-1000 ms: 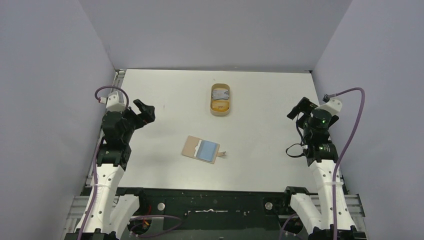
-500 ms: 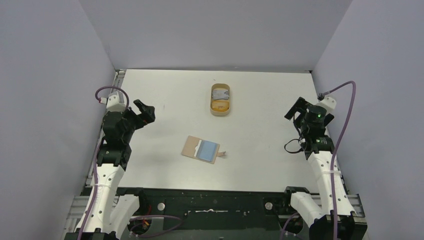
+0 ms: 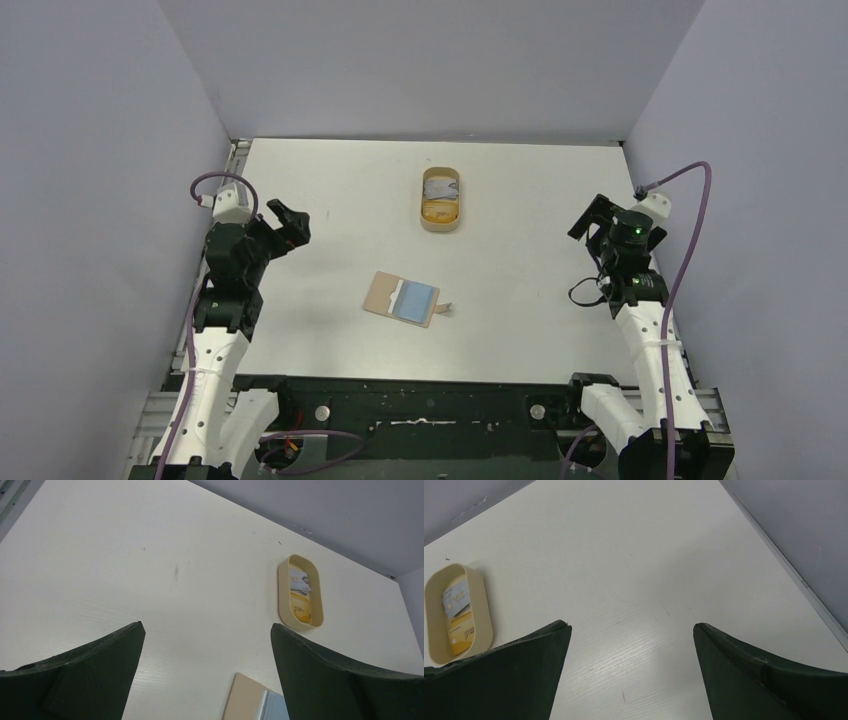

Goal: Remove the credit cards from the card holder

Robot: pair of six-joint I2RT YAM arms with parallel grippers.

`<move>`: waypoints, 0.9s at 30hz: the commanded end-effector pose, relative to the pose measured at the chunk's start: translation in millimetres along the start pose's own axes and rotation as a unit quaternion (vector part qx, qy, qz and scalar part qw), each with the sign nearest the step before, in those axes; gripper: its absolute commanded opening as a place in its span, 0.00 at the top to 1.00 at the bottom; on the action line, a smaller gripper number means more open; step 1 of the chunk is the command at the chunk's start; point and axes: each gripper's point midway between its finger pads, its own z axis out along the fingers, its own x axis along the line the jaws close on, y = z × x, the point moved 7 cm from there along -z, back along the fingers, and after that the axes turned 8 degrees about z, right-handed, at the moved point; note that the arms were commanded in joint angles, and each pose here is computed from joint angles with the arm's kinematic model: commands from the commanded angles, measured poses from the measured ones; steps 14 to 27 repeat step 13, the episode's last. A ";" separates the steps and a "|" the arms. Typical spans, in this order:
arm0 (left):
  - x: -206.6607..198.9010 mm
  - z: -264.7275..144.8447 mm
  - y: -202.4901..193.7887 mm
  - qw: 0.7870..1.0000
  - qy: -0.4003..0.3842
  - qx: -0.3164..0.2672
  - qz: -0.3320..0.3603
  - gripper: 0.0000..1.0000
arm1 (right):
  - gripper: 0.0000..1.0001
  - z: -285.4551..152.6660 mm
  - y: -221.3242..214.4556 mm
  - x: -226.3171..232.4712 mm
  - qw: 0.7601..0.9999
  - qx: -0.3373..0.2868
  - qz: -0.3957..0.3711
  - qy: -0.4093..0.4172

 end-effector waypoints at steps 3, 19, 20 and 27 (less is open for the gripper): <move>-5.1 -2.8 15.0 0.999 -0.009 -0.031 0.002 0.03 | 0.00 -0.4 16.7 9.8 0.999 -0.027 0.004 0.018; -5.0 -1.8 14.1 0.999 -0.009 -0.033 -0.001 0.03 | 0.00 0.8 15.1 13.3 0.999 -0.022 -0.006 0.036; -5.0 -1.8 14.1 0.999 -0.009 -0.033 -0.001 0.03 | 0.00 0.8 15.1 13.3 0.999 -0.022 -0.006 0.036; -5.0 -1.8 14.1 0.999 -0.009 -0.033 -0.001 0.03 | 0.00 0.8 15.1 13.3 0.999 -0.022 -0.006 0.036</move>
